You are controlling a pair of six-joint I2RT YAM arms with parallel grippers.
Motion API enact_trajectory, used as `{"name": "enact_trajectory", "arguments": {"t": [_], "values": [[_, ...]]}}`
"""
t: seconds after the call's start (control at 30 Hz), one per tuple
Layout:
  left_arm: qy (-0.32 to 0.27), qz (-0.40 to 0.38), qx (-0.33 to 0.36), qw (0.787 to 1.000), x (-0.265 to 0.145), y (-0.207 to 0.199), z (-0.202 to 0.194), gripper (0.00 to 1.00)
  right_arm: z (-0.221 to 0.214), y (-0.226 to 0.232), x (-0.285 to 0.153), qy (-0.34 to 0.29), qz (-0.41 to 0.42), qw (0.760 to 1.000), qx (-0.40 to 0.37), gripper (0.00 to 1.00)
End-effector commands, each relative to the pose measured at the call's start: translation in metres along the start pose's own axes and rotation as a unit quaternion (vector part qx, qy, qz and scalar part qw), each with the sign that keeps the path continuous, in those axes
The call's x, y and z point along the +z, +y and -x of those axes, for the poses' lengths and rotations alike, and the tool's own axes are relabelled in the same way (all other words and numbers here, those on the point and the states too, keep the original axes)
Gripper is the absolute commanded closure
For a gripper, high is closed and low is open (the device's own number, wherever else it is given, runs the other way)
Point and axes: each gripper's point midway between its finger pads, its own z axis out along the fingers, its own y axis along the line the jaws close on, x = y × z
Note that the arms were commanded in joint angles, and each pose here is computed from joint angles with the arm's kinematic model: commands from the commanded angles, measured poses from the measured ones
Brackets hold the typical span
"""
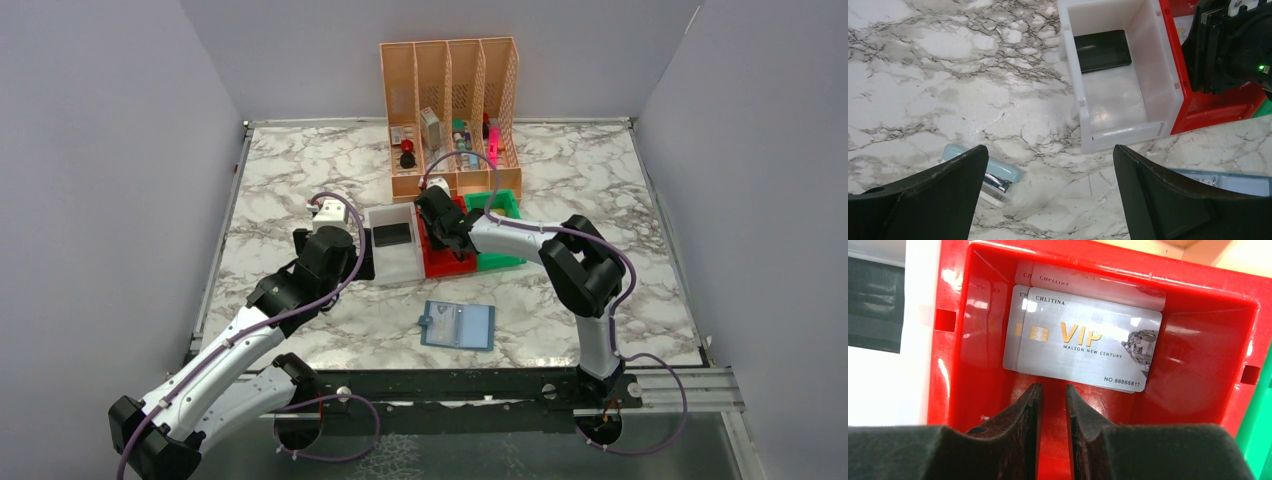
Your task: Take the credit cards out of the card holder
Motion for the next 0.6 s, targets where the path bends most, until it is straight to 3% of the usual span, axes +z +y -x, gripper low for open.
{"name": "enact_trajectory", "arguments": {"t": [0.0, 0.57], "values": [[0.007, -0.004, 0.007, 1.000, 0.000, 0.000, -0.004, 0.01, 0.023, 0.004, -0.007, -0.025, 0.013, 0.999, 0.015, 0.71], [0.011, -0.005, 0.010, 1.000, 0.002, -0.001, -0.006, 0.01, 0.028, 0.000, -0.010, -0.032, 0.010, 0.998, 0.057, 0.69]]}}
